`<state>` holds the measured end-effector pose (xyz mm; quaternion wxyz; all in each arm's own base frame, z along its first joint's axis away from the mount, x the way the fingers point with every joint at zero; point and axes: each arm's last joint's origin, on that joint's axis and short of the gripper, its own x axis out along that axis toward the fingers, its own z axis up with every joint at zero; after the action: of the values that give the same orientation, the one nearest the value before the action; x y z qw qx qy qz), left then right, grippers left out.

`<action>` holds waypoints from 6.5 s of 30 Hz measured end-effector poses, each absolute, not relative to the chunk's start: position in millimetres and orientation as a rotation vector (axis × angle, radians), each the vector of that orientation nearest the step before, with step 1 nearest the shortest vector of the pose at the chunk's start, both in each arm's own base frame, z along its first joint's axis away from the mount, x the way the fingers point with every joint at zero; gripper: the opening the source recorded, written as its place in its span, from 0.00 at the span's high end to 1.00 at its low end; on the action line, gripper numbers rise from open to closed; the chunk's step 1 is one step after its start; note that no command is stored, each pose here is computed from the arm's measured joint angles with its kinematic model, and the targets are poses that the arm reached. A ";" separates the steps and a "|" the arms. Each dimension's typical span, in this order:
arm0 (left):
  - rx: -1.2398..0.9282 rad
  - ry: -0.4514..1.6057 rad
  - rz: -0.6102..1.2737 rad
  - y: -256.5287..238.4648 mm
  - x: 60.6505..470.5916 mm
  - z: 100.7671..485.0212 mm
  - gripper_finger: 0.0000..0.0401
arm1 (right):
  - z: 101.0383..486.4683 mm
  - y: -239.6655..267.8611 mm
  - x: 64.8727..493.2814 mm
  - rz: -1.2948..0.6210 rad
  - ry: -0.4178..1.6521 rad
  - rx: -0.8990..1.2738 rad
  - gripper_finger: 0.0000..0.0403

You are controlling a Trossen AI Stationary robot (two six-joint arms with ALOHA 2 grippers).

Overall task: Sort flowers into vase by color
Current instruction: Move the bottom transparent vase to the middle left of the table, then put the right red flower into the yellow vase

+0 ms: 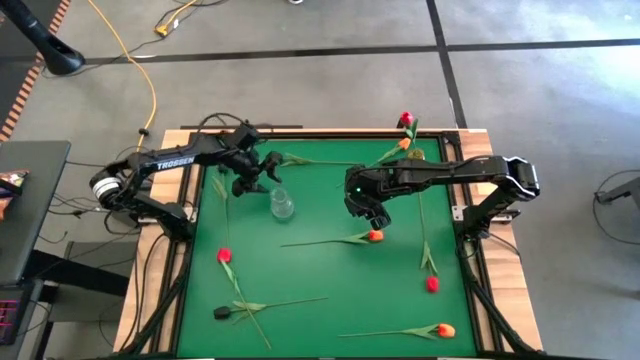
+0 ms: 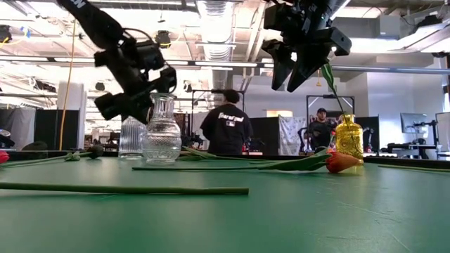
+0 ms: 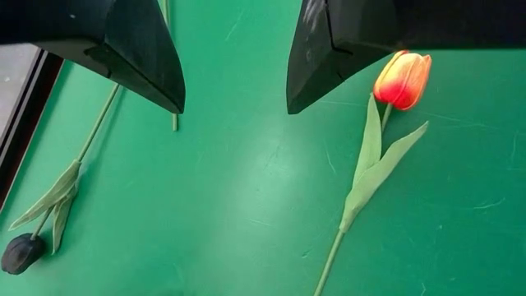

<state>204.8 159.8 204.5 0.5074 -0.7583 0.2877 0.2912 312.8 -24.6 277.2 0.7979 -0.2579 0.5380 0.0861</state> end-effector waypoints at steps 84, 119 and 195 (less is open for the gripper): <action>0.051 1.295 0.038 77.0 292.6 250.3 0.39 | 277.4 -1.7 314.4 0.016 1.137 -0.228 0.41; -0.170 1.299 0.069 0.2 192.6 273.7 0.46 | 283.5 3.5 325.3 -0.012 1.006 -0.181 0.41; -0.091 0.574 0.381 15.4 140.7 355.4 0.24 | 214.6 75.9 215.1 0.746 1.820 -0.597 0.41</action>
<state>140.7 15.4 355.4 0.9402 -0.0446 0.2814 0.1868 215.1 75.9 214.6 0.5166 -0.2488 0.7581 0.3108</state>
